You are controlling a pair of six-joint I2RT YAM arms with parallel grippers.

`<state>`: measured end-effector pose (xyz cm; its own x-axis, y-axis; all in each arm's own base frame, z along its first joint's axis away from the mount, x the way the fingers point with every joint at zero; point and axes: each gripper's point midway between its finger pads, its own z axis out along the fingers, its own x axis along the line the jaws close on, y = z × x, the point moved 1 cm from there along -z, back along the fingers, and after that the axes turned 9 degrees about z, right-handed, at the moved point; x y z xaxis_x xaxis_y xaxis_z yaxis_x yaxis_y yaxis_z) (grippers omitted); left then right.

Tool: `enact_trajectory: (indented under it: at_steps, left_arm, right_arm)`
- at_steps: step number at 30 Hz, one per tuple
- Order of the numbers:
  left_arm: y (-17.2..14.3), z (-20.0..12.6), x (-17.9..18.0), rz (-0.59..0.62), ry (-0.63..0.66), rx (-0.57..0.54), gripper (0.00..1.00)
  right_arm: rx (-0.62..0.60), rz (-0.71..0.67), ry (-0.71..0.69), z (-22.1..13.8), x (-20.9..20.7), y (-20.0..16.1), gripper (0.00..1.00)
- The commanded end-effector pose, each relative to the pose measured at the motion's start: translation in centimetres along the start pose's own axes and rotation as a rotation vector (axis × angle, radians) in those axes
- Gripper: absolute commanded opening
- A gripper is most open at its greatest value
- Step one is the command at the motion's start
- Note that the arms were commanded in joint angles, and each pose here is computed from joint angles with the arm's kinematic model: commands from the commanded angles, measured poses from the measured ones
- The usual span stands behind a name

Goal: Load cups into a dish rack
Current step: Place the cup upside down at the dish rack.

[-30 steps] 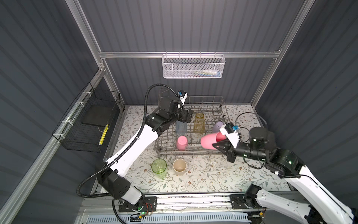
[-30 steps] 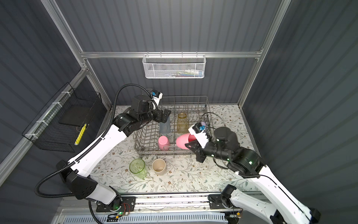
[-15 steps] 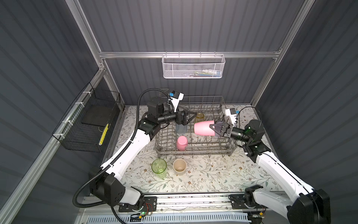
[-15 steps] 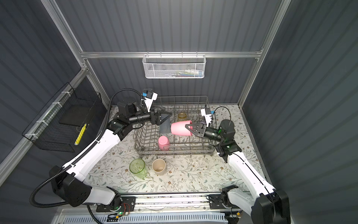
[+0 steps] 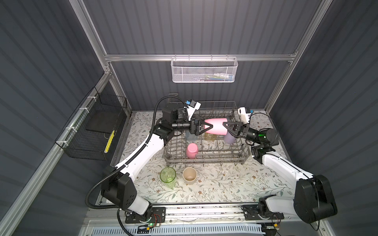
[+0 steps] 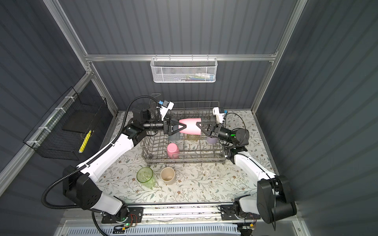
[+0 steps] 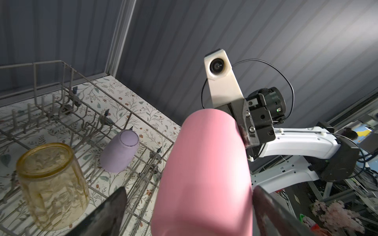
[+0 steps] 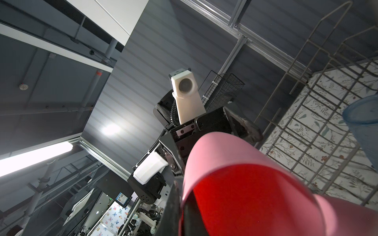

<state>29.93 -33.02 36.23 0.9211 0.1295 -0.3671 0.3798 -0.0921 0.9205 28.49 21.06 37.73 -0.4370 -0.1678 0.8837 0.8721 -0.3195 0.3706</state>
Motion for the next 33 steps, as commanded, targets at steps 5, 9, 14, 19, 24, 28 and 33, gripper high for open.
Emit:
enact_trajectory:
  at_steps: [5,9,14,19,24,28,33]
  left_arm:
    - [0.2,0.8,-0.8,0.015,-0.054,0.000,0.90]
    - [0.3,1.0,-0.8,0.011,-0.062,-0.002,0.85]
    - [0.6,1.0,-1.0,0.018,-0.067,-0.012,0.86]
    - [0.8,1.0,-1.1,0.022,-0.071,-0.019,0.86]
    - [0.6,1.3,-1.1,0.015,-0.081,-0.016,0.78]
    - [0.6,1.3,-1.5,0.022,-0.095,-0.013,0.73]
    - [0.4,1.4,-1.6,0.024,-0.100,-0.006,0.66]
  right_arm:
    - [0.030,-0.053,0.056,0.1,1.8,-0.3,0.00]
    - [0.029,-0.048,0.058,0.1,1.6,-0.3,0.00]
    - [0.038,-0.040,0.062,0.1,1.3,-0.4,0.00]
    - [0.043,-0.026,0.073,0.1,1.2,-0.4,0.00]
    - [0.043,-0.023,0.077,0.1,1.1,-0.5,0.00]
    - [0.041,-0.019,0.079,0.1,1.1,-0.4,0.00]
    - [0.047,-0.023,0.085,0.3,1.2,-0.4,0.00]
